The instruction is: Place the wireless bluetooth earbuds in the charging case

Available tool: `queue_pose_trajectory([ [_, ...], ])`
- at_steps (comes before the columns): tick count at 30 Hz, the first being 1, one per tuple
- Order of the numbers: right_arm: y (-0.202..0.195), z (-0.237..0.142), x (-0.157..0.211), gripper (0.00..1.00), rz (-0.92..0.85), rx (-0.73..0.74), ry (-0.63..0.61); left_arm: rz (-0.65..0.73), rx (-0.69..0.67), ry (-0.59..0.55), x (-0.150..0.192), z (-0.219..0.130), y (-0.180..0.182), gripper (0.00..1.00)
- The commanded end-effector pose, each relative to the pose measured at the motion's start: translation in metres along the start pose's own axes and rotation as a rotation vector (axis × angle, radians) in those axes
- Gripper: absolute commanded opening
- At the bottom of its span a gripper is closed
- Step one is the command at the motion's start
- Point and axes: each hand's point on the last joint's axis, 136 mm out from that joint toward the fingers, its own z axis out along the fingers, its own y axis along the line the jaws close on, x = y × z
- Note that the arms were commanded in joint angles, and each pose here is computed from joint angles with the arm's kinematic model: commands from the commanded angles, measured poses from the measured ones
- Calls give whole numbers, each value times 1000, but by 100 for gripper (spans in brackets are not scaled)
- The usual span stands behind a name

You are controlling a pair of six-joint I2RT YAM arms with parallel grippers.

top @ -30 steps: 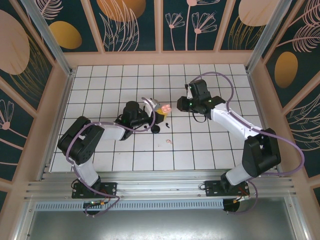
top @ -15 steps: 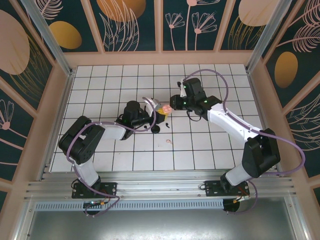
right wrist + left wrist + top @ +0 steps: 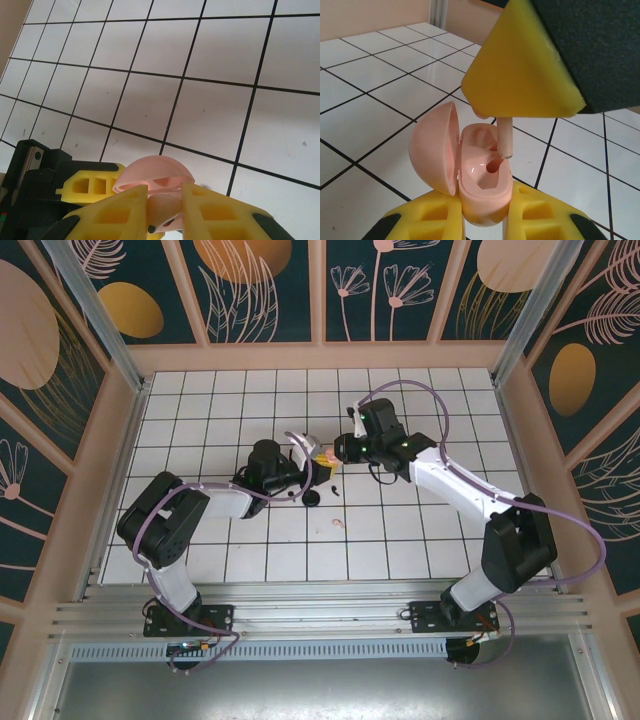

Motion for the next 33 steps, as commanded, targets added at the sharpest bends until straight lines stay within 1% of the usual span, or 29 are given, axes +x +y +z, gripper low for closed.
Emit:
queue_pose_trajectory([
  [1,2,2,-8,22,-36,28,-18,37,29,-77,-30,0,-9,12],
  [9,-5,-4,-14,22,-60,93,-50,44,31,-85,-35,-1,-11,12],
  [20,-7,-12,-24,22,-61,125,-114,50,38,-86,-38,-3,-13,12],
  [33,-11,-19,-30,22,-67,152,-155,51,53,-88,-40,-4,-17,12],
])
